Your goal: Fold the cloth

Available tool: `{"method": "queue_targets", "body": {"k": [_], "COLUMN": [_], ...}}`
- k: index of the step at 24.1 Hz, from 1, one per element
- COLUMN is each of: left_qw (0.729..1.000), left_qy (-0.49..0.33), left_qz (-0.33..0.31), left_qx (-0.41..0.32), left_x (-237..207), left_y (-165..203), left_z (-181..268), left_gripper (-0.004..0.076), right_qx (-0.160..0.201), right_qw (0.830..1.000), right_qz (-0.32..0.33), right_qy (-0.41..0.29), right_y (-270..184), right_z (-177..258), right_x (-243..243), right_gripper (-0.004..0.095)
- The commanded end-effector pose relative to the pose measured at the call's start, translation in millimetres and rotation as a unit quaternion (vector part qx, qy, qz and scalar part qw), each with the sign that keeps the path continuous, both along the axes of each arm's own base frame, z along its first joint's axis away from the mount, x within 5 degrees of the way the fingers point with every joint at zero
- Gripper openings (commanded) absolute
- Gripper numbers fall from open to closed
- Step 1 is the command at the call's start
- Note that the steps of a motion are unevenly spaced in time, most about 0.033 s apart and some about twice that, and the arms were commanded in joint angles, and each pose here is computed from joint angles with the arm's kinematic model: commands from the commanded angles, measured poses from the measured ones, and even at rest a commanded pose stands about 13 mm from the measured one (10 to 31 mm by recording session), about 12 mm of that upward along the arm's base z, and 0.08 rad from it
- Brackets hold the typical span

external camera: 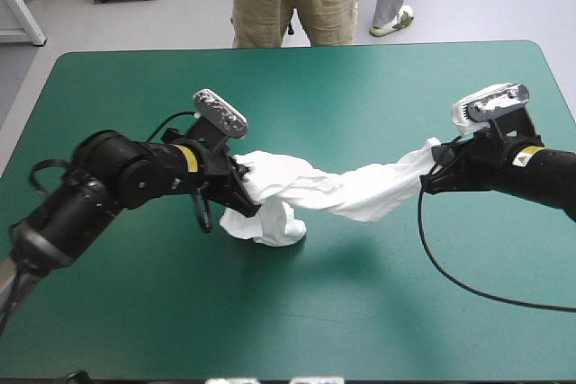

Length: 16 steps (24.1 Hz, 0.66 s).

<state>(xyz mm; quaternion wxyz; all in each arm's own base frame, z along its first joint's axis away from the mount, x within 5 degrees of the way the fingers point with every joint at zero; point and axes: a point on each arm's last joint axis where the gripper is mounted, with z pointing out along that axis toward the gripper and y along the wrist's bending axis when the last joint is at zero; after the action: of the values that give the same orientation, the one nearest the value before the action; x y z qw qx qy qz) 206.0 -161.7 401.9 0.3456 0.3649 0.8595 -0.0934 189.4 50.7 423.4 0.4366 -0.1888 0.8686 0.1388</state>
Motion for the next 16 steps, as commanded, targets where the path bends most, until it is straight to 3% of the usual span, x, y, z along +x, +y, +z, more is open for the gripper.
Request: {"method": "queue_targets", "body": {"k": [1,5,9,12,16], "left_qw": [0.995,0.992,0.995,0.996,0.995], "left_qy": [-0.075,-0.094,-0.071,-0.067,-0.073], "left_qz": [0.004,0.003,0.008,0.007,0.006], "left_qx": [-0.064,-0.079,-0.07,-0.065,-0.069], "left_x": [26,92,111,113,113], "left_y": [-21,-73,-87,-89,-90], "left_z": [-8,-78,-117,-123,-122], "left_gripper": [-0.0009,-0.0009,-0.0008,0.0038,0.0262], "right_qx": [-0.011,-0.046,-0.06,-0.064,-0.063], "right_qw": [0.995,0.995,0.995,0.994,0.993], "right_qz": [-0.054,-0.077,-0.075,-0.075,-0.08], "right_qy": [-0.082,-0.046,0.02,0.043,0.057], "right_y": [-7,-7,-4,-2,-2], "right_z": [-12,-55,-98,-115,-129], "right_x": [28,85,119,131,140], "right_gripper": [0.0004,0.0003,0.007,0.0252,0.0511]}}
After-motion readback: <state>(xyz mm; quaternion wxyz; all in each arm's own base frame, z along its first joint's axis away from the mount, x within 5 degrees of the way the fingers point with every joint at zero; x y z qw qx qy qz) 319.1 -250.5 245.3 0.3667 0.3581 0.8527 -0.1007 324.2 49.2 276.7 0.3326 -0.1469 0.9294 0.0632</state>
